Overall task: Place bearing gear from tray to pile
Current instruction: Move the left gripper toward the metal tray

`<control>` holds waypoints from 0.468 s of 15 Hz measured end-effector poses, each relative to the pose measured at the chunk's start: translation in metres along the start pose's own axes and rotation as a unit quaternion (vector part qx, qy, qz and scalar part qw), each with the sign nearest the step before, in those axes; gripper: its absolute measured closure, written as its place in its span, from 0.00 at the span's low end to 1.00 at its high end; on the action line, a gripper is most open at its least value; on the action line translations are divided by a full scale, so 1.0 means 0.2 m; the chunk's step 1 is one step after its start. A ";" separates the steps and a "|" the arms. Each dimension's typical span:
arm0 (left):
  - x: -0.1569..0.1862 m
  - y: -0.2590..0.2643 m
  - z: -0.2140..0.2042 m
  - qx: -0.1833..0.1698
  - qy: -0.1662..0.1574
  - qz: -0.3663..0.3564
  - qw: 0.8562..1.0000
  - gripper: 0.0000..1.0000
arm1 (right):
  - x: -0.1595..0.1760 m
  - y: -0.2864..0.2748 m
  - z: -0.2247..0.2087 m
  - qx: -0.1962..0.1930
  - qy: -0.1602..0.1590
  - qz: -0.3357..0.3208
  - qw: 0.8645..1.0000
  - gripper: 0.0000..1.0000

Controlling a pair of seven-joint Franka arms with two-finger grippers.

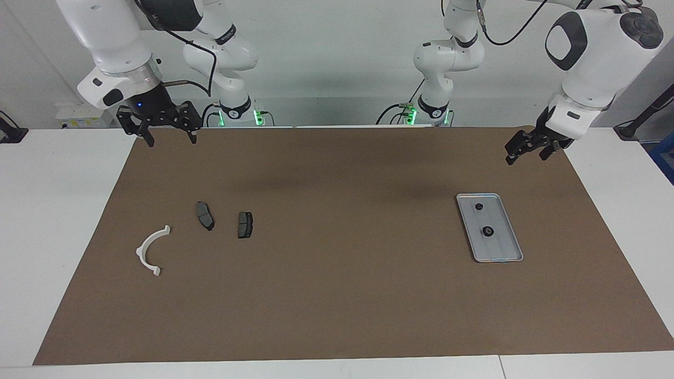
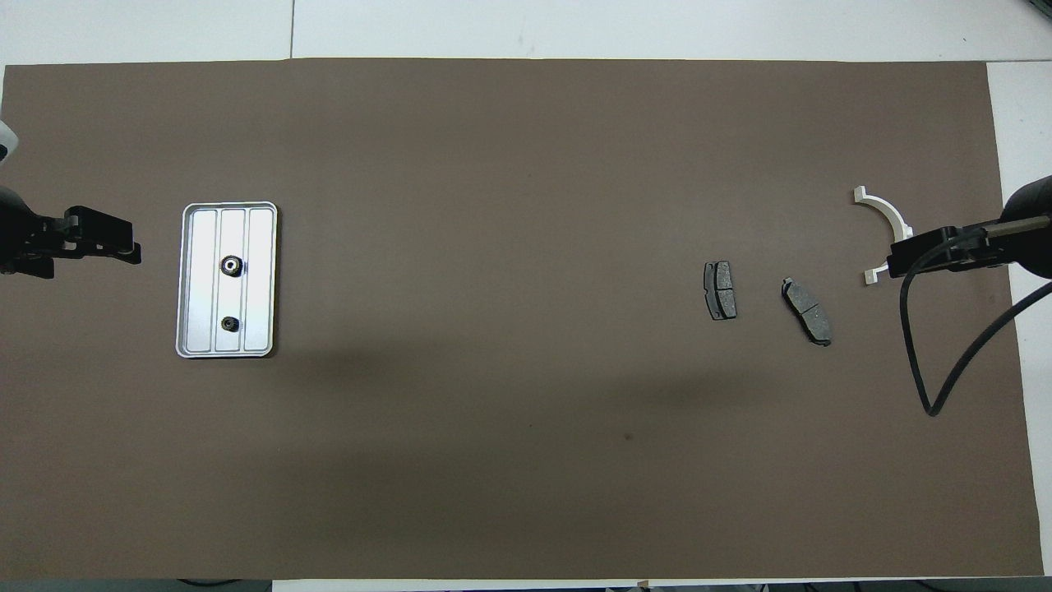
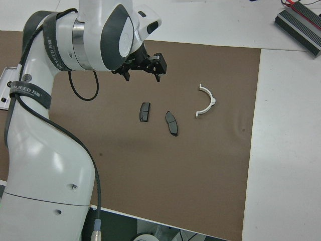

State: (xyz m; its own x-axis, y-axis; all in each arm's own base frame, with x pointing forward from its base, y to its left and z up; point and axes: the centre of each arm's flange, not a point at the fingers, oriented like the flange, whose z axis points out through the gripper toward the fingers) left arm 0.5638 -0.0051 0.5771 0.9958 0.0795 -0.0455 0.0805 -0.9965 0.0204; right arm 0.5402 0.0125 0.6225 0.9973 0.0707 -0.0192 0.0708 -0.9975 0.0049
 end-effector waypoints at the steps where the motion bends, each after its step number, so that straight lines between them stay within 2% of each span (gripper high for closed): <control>1: 0.00 0.00 0.00 0.000 0.000 0.000 1.000 0.00 | 0.00 0.00 0.00 0.000 0.000 0.000 1.000 0.00; 7: 0.00 -0.01 -0.02 -0.001 0.007 -0.002 1.000 0.00 | 0.00 0.00 0.00 0.000 0.000 0.000 1.000 0.00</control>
State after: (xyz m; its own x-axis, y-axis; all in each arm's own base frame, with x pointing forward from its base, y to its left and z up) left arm 0.5629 -0.0025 0.5814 0.9959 0.0845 -0.0315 0.0852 -0.9961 0.0220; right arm 0.5402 0.0125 0.6225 0.9973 0.0708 -0.0192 0.0709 -0.9975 0.0049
